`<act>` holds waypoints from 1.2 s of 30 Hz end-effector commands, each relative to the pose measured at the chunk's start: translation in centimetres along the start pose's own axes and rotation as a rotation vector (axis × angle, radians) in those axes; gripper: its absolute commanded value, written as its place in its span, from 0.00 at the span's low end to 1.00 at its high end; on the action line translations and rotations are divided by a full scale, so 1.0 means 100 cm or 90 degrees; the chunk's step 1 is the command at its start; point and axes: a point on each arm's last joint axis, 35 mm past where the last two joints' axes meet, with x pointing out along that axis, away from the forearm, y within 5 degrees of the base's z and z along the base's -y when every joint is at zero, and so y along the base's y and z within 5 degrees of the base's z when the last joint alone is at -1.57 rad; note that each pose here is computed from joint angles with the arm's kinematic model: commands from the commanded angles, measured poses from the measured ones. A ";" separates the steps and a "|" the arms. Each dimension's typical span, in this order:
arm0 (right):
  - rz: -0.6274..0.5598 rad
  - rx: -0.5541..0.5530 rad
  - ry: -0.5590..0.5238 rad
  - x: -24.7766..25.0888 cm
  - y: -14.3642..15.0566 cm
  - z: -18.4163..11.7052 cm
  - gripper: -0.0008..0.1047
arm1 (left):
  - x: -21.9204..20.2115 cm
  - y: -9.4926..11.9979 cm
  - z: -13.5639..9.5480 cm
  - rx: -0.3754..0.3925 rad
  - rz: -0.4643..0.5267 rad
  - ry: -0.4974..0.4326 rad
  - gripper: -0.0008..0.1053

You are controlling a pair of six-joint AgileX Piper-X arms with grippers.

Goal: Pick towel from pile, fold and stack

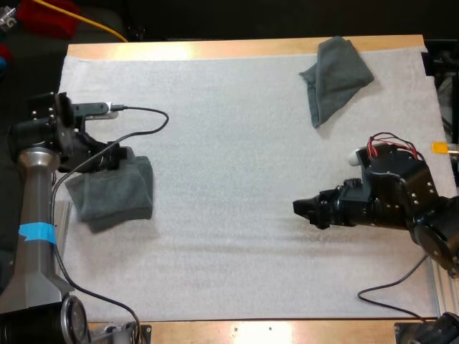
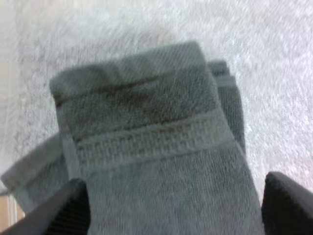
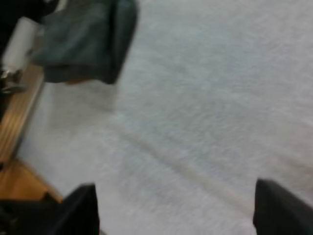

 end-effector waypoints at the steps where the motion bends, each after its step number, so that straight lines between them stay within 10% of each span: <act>1: 0.029 -0.005 -0.028 -0.004 0.003 0.005 0.62 | -0.001 -0.002 0.002 -0.002 0.011 -0.020 0.66; 36: 0.070 -0.010 -0.064 -0.005 0.006 0.012 0.62 | 0.136 0.011 0.004 -0.019 0.023 0.169 0.66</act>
